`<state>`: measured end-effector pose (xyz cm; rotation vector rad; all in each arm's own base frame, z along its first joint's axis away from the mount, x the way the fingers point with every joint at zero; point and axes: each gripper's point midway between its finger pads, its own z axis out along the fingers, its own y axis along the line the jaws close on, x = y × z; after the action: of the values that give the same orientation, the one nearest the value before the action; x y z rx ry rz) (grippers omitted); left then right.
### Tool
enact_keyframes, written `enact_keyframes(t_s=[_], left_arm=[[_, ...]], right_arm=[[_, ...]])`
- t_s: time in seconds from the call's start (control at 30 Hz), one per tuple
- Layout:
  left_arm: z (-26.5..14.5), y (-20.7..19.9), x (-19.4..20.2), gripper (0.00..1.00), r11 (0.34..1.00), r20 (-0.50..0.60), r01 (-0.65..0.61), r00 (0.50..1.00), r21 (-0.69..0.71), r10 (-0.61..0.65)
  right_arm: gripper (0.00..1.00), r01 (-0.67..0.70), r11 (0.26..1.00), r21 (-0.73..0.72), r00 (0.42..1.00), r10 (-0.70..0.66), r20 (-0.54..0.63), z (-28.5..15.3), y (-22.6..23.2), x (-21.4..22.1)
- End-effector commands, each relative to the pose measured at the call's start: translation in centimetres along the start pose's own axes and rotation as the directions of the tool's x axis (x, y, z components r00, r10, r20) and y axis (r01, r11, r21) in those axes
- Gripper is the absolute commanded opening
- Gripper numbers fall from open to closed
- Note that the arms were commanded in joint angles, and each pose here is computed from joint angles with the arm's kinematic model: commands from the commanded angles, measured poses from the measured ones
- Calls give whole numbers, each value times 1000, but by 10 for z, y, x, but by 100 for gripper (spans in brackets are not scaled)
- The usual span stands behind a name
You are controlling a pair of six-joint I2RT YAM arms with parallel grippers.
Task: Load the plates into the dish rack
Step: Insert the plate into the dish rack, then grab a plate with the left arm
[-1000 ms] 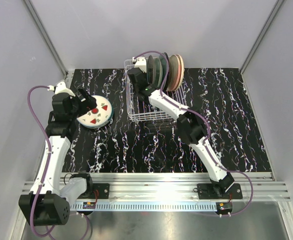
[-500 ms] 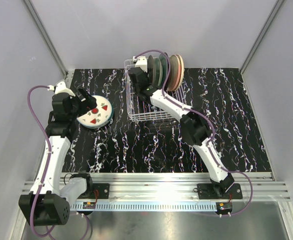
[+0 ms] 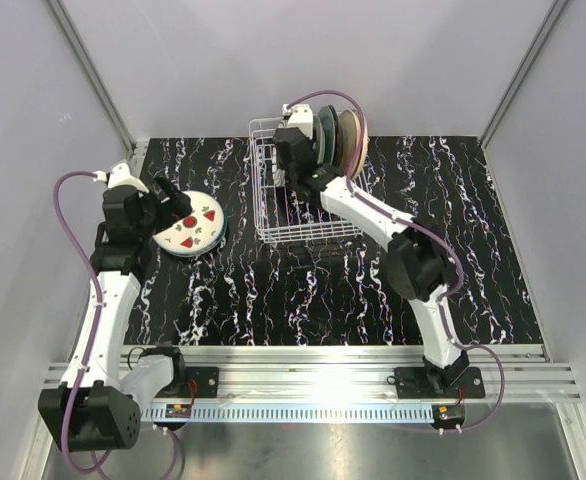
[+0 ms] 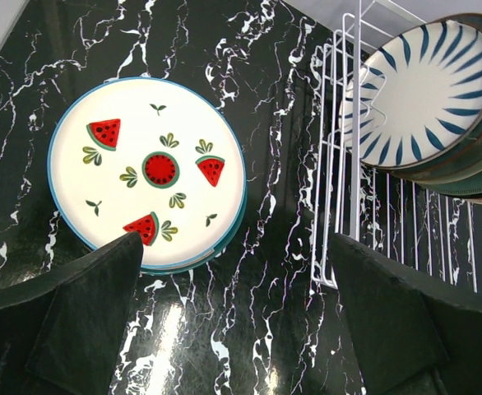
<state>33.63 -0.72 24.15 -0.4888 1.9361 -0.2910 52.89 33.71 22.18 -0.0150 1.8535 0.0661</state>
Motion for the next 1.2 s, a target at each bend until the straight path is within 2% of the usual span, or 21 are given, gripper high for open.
enact_keyframes(t_s=[0.0, 0.5, 0.8, 0.9, 0.97, 1.17], left_arm=[[3, 4, -16, 99, 1000, 51, -1, 999, -15, 2], [26, 61, -12, 99, 976, 22, 76, 997, -203, -73], [40, 95, 4, 99, 945, -53, 72, 994, -320, -94], [49, 102, 15, 99, 941, -109, 68, 988, -332, -110], [55, 108, 24, 99, 935, -145, 66, 982, -349, -123], [68, 132, 47, 93, 905, -222, 62, 960, -421, -169]], right_arm=[[54, -66, 997, -26, 994, 68, 82, -28, -14, -52], [58, -96, 963, -253, 994, 106, 25, -93, -14, -57], [59, -106, 930, -351, 994, 97, -42, -128, -19, -33], [56, -105, 922, -371, 994, 92, -54, -139, -26, -22], [50, -107, 918, -382, 994, 91, -62, -147, -32, -14], [41, -117, 920, -373, 992, 87, -96, -153, -56, 15]])
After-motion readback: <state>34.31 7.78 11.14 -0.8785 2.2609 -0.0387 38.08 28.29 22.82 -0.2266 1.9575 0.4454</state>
